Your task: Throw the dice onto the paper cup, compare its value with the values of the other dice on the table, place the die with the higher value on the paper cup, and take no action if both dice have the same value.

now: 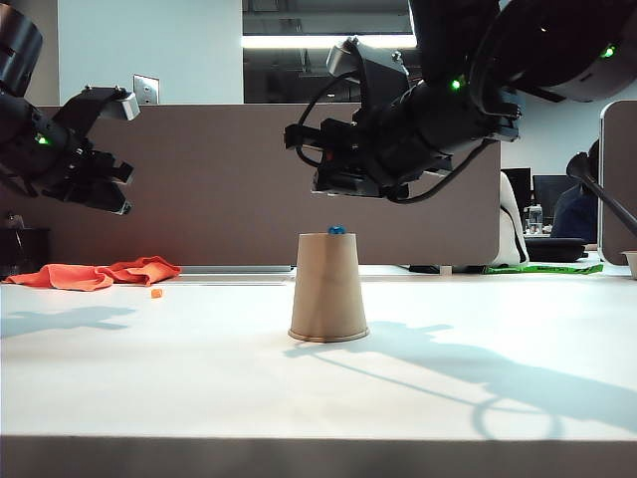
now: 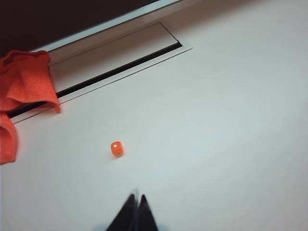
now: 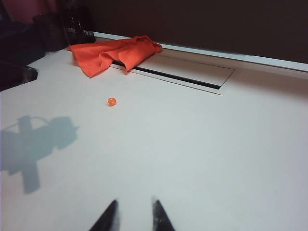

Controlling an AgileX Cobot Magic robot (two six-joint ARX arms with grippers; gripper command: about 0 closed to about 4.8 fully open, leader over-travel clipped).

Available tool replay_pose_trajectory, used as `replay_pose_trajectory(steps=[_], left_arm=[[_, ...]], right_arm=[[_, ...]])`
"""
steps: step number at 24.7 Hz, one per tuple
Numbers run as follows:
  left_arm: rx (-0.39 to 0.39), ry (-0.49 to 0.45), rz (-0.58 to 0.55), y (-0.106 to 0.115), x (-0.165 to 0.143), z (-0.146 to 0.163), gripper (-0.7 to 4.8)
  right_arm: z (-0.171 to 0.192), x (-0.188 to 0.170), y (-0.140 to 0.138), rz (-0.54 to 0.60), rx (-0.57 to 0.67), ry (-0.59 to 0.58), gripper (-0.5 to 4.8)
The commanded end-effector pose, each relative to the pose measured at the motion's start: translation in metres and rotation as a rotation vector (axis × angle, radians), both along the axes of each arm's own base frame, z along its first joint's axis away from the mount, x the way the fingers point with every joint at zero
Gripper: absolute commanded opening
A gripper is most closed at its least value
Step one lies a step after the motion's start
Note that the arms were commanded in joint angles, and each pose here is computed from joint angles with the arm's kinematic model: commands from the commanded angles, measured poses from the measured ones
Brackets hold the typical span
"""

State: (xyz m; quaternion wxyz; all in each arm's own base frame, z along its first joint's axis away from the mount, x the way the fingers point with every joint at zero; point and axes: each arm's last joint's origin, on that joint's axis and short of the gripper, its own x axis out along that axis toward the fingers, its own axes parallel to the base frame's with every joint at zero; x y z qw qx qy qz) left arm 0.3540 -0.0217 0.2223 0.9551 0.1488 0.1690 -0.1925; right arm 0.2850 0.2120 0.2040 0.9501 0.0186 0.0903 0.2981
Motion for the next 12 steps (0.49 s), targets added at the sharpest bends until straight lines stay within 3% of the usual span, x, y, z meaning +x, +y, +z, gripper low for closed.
replay_pose_trajectory(steps=[1, 2, 4, 9, 12], left_arm=[[-0.008, -0.014, -0.003, 0.000, 0.000, 0.003, -0.05], [-0.008, -0.013, -0.002, 0.000, 0.000, 0.003, -0.05], [-0.008, -0.013, -0.002, 0.000, 0.000, 0.003, -0.05], [-0.008, -0.013, -0.002, 0.000, 0.000, 0.003, -0.05], [-0.007, -0.009, 0.001, 0.000, 0.000, 0.003, -0.05]], right_arm=[[0.009, -0.001, -0.001, -0.008, 0.024, -0.038, 0.81], [0.014, -0.002, -0.003, -0.044, 0.029, -0.054, 0.29], [0.021, -0.003, -0.006, -0.087, 0.023, -0.084, 0.06], [0.042, -0.009, -0.017, -0.149, -0.115, -0.198, -0.01], [0.050, -0.010, -0.032, -0.190, -0.177, -0.198, -0.01]])
